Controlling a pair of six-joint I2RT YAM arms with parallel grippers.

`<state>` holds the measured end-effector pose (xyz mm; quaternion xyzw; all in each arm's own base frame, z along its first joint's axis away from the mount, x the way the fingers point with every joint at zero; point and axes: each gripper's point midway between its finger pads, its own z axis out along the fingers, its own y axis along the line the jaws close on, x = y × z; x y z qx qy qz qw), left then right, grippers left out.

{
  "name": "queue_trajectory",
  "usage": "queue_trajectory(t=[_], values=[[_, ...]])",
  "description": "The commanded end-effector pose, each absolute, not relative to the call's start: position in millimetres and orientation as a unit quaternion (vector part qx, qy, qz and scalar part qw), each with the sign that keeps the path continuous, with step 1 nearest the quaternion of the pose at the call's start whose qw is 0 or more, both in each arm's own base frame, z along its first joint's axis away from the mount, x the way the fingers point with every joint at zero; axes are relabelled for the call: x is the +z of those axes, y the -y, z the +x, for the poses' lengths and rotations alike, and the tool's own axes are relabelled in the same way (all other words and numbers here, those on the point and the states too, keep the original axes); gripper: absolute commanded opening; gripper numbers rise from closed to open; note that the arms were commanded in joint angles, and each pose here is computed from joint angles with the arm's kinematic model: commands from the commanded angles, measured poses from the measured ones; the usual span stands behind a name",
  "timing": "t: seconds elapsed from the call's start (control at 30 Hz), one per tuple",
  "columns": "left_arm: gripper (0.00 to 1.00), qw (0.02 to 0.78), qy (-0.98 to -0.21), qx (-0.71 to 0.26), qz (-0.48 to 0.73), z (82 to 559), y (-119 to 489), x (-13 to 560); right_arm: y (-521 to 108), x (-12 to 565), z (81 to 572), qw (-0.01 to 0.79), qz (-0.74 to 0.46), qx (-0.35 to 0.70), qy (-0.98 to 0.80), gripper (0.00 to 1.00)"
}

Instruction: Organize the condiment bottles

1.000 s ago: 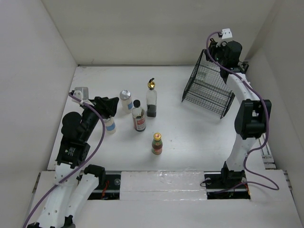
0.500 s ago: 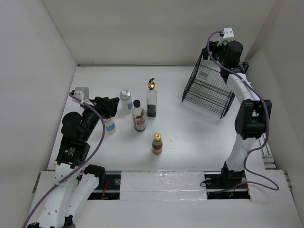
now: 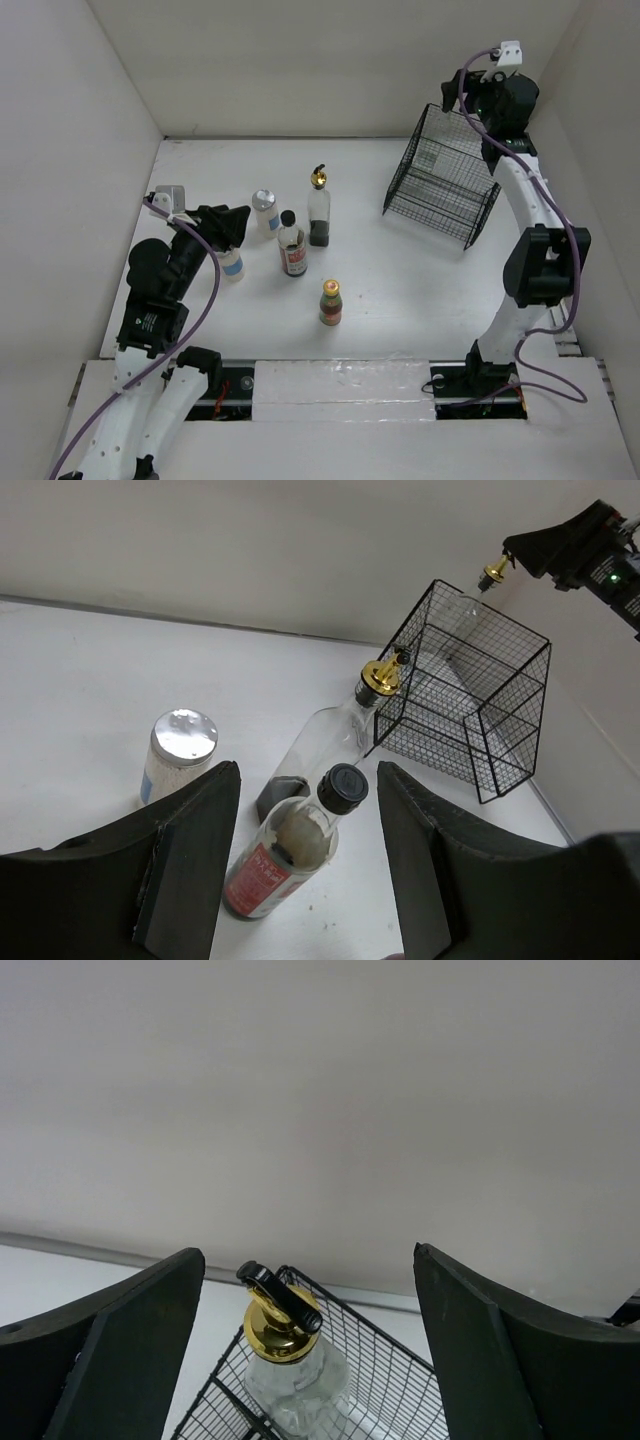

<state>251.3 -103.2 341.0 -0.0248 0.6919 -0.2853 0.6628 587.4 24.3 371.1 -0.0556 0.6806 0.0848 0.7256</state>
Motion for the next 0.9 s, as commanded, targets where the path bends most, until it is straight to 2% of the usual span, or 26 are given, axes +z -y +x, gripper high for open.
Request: queue_trajectory(t=[0.0,0.13,0.23,0.27,0.3,0.33,0.4,0.47,0.6,0.63,0.77,0.87], values=[[0.53,0.677,-0.678,-0.288,-0.017,252.0,103.3,347.4,-11.3,442.8,557.9,0.777,-0.038,0.076,-0.623,0.91],[0.53,0.677,-0.678,-0.288,-0.017,252.0,103.3,347.4,-24.5,475.9,531.0,0.796,-0.059,0.088,-0.596,0.92],[0.53,0.679,-0.677,-0.281,-0.025,253.6,100.2,347.5,-56.3,489.5,504.5,0.797,-0.105,0.124,-0.581,0.79],[0.53,0.679,-0.677,-0.281,-0.025,253.6,100.2,347.5,-67.8,478.0,499.4,0.787,-0.120,0.140,-0.589,0.53],[0.53,0.678,-0.681,-0.276,-0.031,254.5,97.7,344.9,-81.1,481.4,486.1,0.785,-0.135,0.159,-0.584,0.36],[0.53,0.678,-0.681,-0.276,-0.037,255.1,96.6,345.1,-112.3,473.2,473.9,0.770,-0.173,0.196,-0.582,0.28],[0.53,0.680,-0.680,-0.271,-0.042,256.1,94.4,345.1,-145.8,441.7,460.3,0.740,-0.210,0.232,-0.596,0.16],[0.53,0.682,-0.680,-0.265,-0.050,256.5,90.9,347.2,-194.3,420.4,436.8,0.708,-0.265,0.276,-0.593,0.16],[0.50,0.679,-0.682,-0.264,-0.057,256.9,89.4,345.1,-254.9,361.5,399.7,0.647,-0.337,0.307,-0.610,0.41],[0.50,0.679,-0.682,-0.264,-0.057,256.9,89.4,345.1,-261.4,359.5,391.8,0.648,-0.353,0.304,-0.602,0.53],[0.50,0.679,-0.682,-0.264,-0.057,256.9,89.4,345.1,-283.8,334.5,370.3,0.619,-0.395,0.324,-0.596,0.70],[0.50,0.678,-0.683,-0.267,-0.053,256.2,91.2,345.1,-299.6,313.9,373.8,0.592,-0.409,0.334,-0.608,0.74]])
